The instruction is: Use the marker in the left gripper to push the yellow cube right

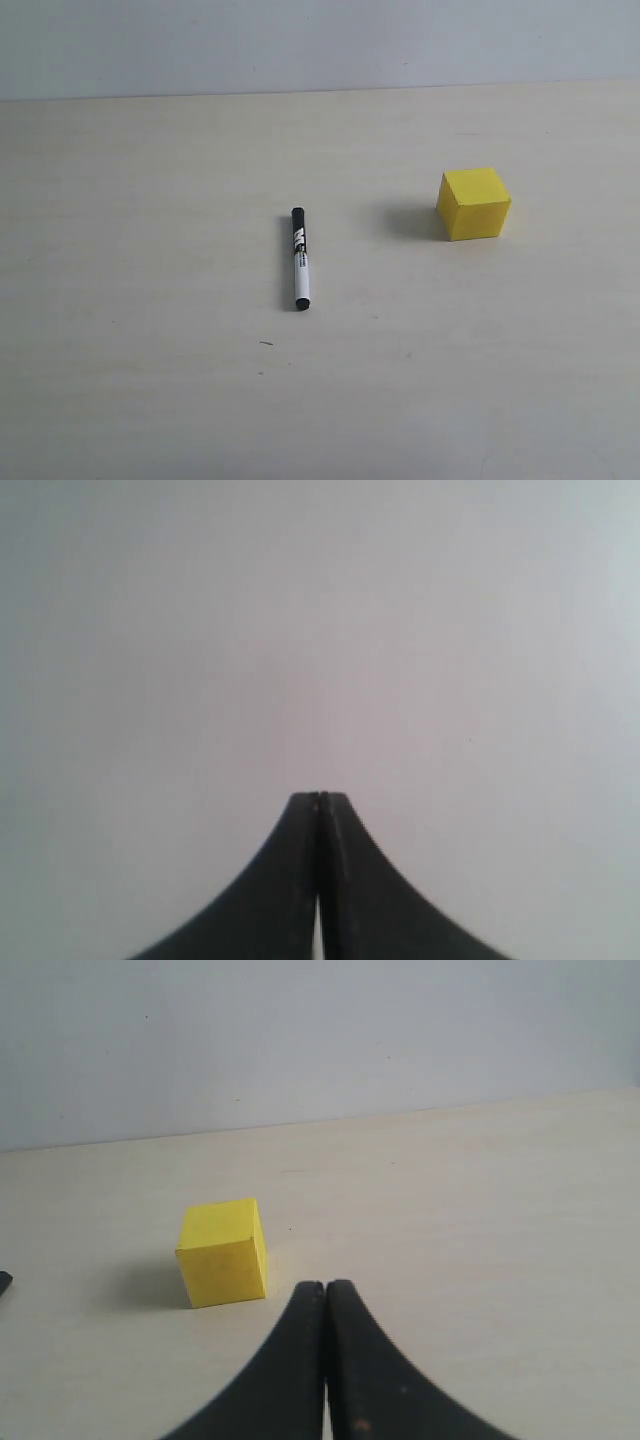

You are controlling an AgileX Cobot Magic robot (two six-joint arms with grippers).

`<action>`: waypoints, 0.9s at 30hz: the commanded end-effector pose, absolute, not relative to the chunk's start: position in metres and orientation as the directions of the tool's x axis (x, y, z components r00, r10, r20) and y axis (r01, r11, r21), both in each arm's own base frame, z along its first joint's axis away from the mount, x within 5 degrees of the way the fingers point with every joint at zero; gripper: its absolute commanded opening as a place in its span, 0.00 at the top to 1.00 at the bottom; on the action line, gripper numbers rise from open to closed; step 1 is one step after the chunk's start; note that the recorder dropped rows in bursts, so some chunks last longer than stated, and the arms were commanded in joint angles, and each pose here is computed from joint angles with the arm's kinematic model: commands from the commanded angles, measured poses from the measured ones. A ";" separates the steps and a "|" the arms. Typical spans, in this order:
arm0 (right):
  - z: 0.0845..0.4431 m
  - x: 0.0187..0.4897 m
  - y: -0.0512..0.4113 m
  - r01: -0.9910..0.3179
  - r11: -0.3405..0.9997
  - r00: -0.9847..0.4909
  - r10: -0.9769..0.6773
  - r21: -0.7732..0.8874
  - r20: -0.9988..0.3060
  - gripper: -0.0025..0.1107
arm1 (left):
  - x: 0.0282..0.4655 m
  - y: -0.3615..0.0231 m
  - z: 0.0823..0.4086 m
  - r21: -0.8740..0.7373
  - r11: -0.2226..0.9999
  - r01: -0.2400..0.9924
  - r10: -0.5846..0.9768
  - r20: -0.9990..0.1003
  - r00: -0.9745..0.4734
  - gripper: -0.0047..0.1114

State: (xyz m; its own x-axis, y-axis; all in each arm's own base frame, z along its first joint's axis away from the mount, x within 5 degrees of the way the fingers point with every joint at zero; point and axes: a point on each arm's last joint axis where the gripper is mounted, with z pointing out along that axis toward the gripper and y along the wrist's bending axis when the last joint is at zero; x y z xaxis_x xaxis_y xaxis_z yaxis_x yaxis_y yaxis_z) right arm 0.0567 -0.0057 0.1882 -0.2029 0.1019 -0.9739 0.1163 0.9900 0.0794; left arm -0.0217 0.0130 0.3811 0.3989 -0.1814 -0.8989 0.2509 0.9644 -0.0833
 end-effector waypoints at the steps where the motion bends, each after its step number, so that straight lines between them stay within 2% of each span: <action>1: 0.187 0.057 -0.006 0.115 0.990 -0.202 0.100 0.078 -0.974 0.98 | 0.003 0.004 0.348 -0.091 0.962 0.258 -0.173 -0.933 0.317 0.95; 11: 0.187 0.057 -0.006 0.115 0.990 -0.202 0.100 0.078 -0.974 0.98 | 0.042 -0.007 0.261 -0.080 0.969 0.235 -0.095 -0.994 0.053 0.95; 24: 0.187 0.057 -0.006 0.115 0.990 -0.202 0.100 0.078 -0.974 0.98 | 0.055 -0.012 0.200 -0.073 0.970 0.234 -0.053 -0.994 -0.091 0.95; 27: 0.187 0.057 -0.006 0.115 0.990 -0.202 0.100 0.078 -0.974 0.98 | 0.055 -0.012 0.196 -0.108 0.969 0.224 -0.082 -0.989 -0.123 0.95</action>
State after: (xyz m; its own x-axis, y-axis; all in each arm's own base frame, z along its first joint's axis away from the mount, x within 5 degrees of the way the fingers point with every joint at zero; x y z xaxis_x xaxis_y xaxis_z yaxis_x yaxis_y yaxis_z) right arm 0.0567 -0.0057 0.1882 -0.2029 0.1019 -0.9739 0.1163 0.9900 0.0794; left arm 0.0550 -0.0118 0.1980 -0.1118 -0.0514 -0.9924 0.2316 0.9698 -0.0764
